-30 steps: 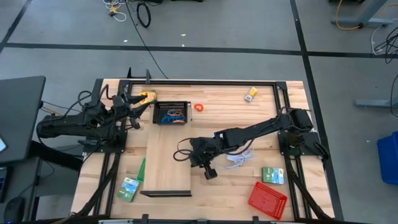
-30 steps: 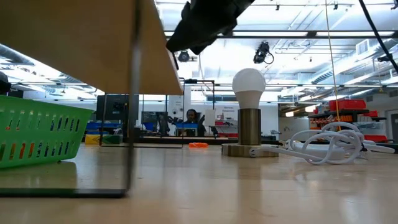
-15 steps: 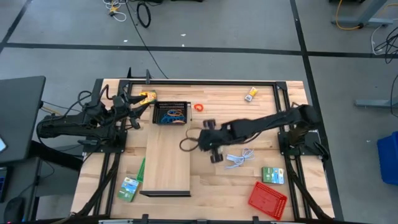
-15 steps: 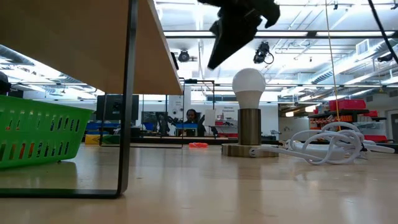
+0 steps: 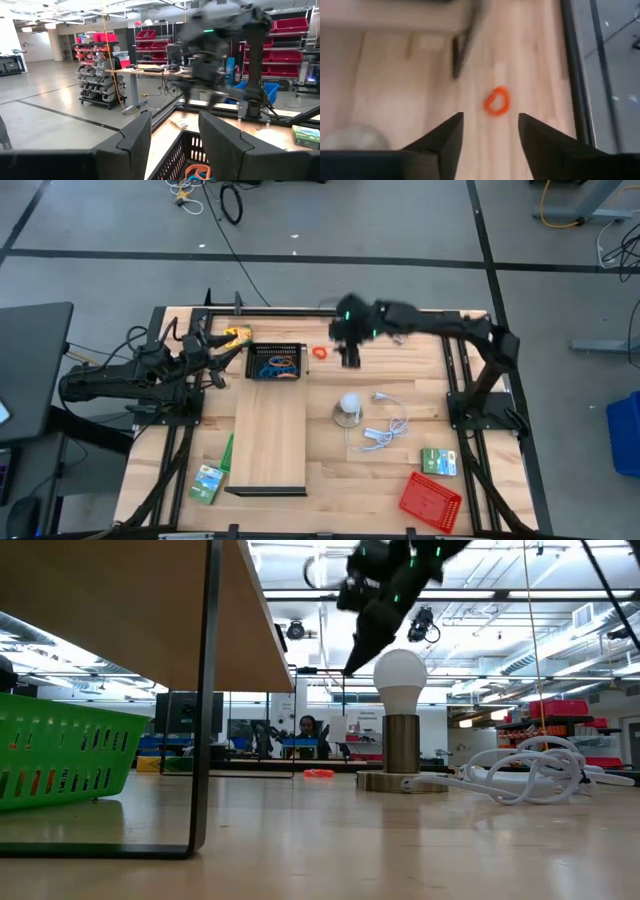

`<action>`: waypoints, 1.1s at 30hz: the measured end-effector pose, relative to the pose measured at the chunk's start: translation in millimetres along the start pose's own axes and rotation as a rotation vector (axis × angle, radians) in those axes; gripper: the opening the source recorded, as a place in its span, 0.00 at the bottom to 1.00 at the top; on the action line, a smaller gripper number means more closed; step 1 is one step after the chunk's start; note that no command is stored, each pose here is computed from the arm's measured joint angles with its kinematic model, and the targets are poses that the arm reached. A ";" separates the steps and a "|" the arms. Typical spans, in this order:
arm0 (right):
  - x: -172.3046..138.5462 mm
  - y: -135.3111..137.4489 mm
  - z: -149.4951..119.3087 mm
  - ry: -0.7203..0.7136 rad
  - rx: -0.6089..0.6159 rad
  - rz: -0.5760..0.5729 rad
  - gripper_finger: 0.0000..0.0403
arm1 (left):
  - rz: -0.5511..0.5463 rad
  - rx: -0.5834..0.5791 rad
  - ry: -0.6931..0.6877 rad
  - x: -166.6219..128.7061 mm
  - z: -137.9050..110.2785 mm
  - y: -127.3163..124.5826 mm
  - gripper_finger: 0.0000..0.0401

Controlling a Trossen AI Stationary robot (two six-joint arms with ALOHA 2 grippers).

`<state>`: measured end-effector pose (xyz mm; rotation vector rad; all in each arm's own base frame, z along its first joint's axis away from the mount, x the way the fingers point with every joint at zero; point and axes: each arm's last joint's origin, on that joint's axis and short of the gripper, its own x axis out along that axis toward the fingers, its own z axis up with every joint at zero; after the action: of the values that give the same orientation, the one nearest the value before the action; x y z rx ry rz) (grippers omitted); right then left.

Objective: Pick & Place Office Desk Supplies
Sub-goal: Put the orange spiral keychain into the green bin

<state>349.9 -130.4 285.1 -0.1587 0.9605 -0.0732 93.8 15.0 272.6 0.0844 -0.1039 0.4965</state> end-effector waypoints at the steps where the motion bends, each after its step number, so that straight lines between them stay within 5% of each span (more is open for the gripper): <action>1: 2.8 -17.2 -4.6 -0.037 0.036 0.015 0.51 | 0.000 0.002 0.000 0.0 0.0 0.0 0.42; 5: 28.0 -71.9 -29.8 -0.119 0.187 0.097 0.53 | 0.000 0.003 0.000 0.0 0.0 0.0 0.42; 8: 60.1 -88.5 -50.9 -0.062 0.258 0.146 0.50 | 0.000 0.003 0.000 0.0 0.0 0.0 0.42; 24: 150.9 -85.6 -35.3 0.235 0.135 0.237 0.45 | 0.020 0.018 0.002 0.0 0.0 0.6 0.42; 33: 162.7 -79.1 -32.1 0.232 0.098 0.203 0.45 | 0.020 0.025 0.002 0.0 0.0 0.6 0.42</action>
<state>417.2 -233.2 148.5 0.0393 1.1973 0.0494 93.6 15.5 272.6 0.1070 -0.0965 0.5176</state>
